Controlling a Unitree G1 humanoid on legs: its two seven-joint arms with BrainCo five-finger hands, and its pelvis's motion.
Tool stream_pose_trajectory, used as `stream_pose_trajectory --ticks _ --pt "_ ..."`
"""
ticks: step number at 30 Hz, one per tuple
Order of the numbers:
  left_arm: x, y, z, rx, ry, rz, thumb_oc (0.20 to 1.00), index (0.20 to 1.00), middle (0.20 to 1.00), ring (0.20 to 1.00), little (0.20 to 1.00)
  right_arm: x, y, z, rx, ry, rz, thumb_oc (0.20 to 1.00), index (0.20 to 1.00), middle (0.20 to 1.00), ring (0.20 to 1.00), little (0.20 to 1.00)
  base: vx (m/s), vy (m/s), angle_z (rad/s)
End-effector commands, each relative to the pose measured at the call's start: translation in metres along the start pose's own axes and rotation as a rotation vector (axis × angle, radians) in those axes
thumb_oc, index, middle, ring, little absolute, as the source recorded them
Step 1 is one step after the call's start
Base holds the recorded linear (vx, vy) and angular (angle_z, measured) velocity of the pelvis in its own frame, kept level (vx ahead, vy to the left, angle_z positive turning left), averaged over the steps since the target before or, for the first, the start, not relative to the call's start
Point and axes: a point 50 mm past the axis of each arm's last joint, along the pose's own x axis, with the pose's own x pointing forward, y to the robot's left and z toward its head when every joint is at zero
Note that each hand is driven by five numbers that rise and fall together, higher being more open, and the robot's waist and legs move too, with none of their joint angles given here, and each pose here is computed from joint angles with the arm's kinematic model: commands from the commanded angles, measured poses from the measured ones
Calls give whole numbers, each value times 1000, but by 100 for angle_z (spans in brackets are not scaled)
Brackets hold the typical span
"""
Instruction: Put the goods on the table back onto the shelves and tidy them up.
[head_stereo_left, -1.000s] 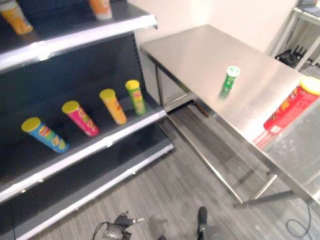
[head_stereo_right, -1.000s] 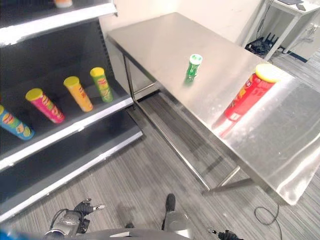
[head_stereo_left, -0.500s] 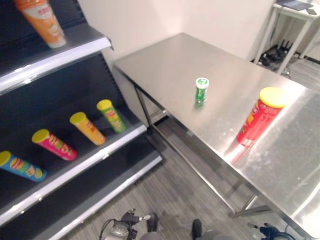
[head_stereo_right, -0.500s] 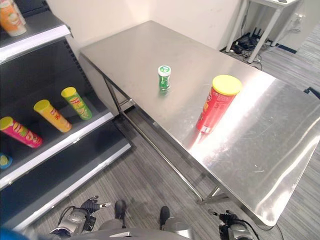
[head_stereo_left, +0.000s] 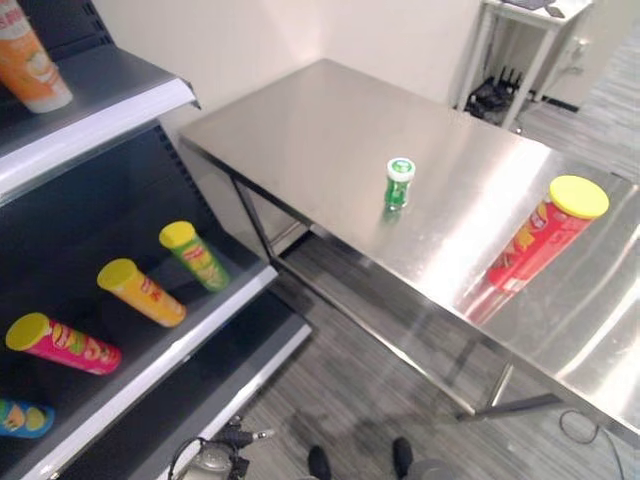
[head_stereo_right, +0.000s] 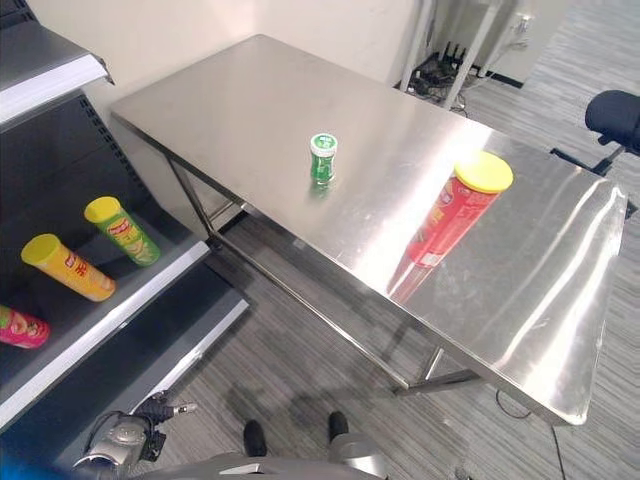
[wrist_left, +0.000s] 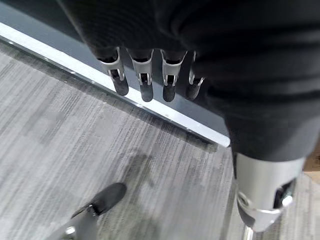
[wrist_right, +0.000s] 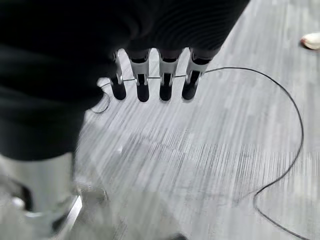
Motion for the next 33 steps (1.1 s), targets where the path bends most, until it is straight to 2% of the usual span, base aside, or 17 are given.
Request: stream_pose_trajectory --ticks 1,2,4,6,7,9,10,11,12,13,14,16,18,20,26,33 --pt "2 2 8 -11 -17 6 1000 1000 1000 1000 1000 0 -48 17 64 -15 -127 1000 1000 1000 1000 1000 55 91 -13" --pt "2 8 8 -11 -24 6 1000 1000 1000 1000 1000 -6 -89 40 174 -108 -178 1000 1000 1000 1000 1000 49 76 -11" --pt "2 8 8 -8 -25 -1 1000 1000 1000 1000 1000 -9 -102 47 193 -136 -195 1000 1000 1000 1000 1000 21 31 -4" --pt "2 12 4 10 -10 -13 1000 1000 1000 1000 1000 -27 -137 98 291 -345 -172 1000 1000 1000 1000 1000 0 0 0" --pt "2 11 4 10 -10 -15 1000 1000 1000 1000 1000 -27 -138 97 292 -345 -173 1000 1000 1000 1000 1000 0 0 0" --pt "1 11 0 18 -4 -24 1000 1000 1000 1000 1000 -55 -157 149 290 -602 -127 1000 1000 1000 1000 1000 9 18 2" --pt "-1 9 -5 8 -6 -35 1000 1000 1000 1000 1000 -104 -171 202 211 -907 -92 1000 1000 1000 1000 1000 24 36 1" --pt "-3 5 -9 -2 -3 -46 1000 1000 1000 1000 1000 -130 -173 225 172 -1047 -85 1000 1000 1000 1000 1000 18 25 -3" --pt "-3 5 -9 -1 -4 -46 1000 1000 1000 1000 1000 -130 -173 224 172 -1047 -85 1000 1000 1000 1000 1000 0 0 0" --pt "-4 -1 -13 -9 -7 -63 1000 1000 1000 1000 1000 -171 -169 253 84 -1248 -79 1000 1000 1000 1000 1000 0 0 0" --pt "-4 -2 -13 -9 -7 -64 1000 1000 1000 1000 1000 -171 -169 253 83 -1247 -80 1000 1000 1000 1000 1000 0 0 0" --pt "-5 -9 -14 -24 -16 -81 1000 1000 1000 1000 1000 -218 -155 280 -20 -1464 -72 1000 1000 1000 1000 1000 10 -3 2" --pt "-6 -14 -8 -39 -47 -88 1000 1000 1000 1000 1000 -246 -142 290 -65 -1603 -71 1000 1000 1000 1000 1000 14 -22 6" --pt "-7 -19 -8 -52 -57 -94 1000 1000 1000 1000 1000 -262 -129 299 -135 -1678 -104 1000 1000 1000 1000 1000 19 -44 22" --pt "-8 -22 -10 -58 -56 -97 1000 1000 1000 1000 1000 -274 -105 315 -271 -1708 -93 1000 1000 1000 1000 1000 4 -46 20" --pt "-10 -25 -15 -87 -45 -103 1000 1000 1000 1000 1000 -274 -98 317 -246 -1718 0 1000 1000 1000 1000 1000 7 -49 15"
